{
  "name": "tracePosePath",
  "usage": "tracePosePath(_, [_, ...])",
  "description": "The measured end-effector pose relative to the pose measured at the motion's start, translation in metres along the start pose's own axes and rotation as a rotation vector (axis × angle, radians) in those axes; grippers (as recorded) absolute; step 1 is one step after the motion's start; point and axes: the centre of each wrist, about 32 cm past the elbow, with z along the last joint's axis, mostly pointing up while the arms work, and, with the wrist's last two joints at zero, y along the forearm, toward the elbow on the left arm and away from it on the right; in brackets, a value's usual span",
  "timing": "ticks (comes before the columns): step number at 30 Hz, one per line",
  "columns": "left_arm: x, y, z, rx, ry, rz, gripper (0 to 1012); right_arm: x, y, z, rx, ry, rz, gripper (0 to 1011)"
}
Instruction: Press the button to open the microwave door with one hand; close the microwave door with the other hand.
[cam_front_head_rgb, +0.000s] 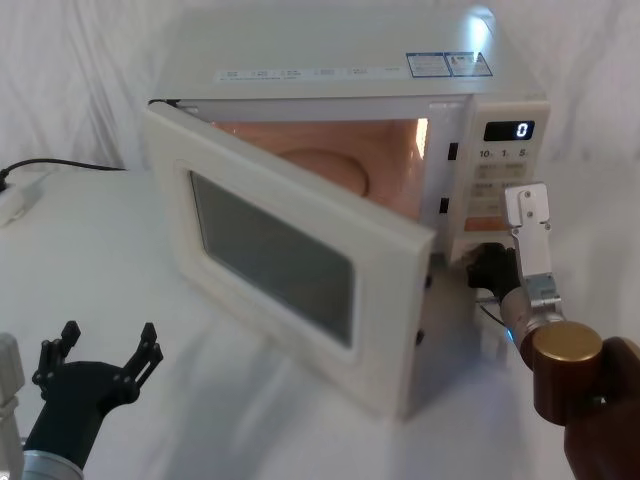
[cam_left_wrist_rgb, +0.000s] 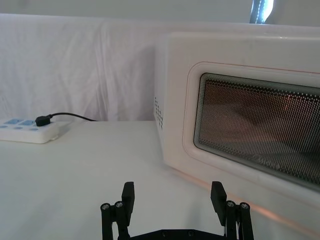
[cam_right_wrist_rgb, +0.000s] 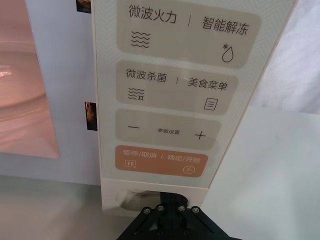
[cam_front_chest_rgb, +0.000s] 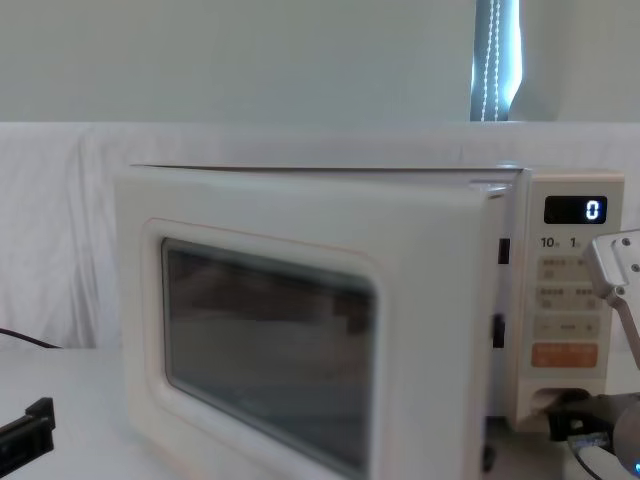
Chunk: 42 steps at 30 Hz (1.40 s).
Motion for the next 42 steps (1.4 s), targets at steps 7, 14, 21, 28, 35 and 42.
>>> tracePosePath(7, [0.0000,0.000,0.000,0.000,0.000,0.000,1001,0.0024,-0.004,-0.001,-0.008,-0.004,0.018,0])
tracePosePath(14, [0.0000,0.000,0.000,0.000,0.000,0.000,1001,0.0060,-0.012,0.000,-0.026,-0.015,0.059,0])
tracePosePath(21, [0.0000,0.000,0.000,0.000,0.000,0.000,1001,0.0091,-0.019,-0.002,-0.064,-0.025,0.119,0])
tracePosePath(28, [0.0000,0.000,0.000,0.000,0.000,0.000,1001,0.0128,-0.029,-0.001,-0.050,-0.033,0.158,0])
tracePosePath(35, [0.0000,0.000,0.000,0.000,0.000,0.000,1001,0.0168,-0.039,0.002,-0.020,-0.037,0.181,0])
tracePosePath(42, [0.0000,0.000,0.000,0.000,0.000,0.000,1001,0.0215,-0.053,0.006,0.015,-0.037,0.192,0])
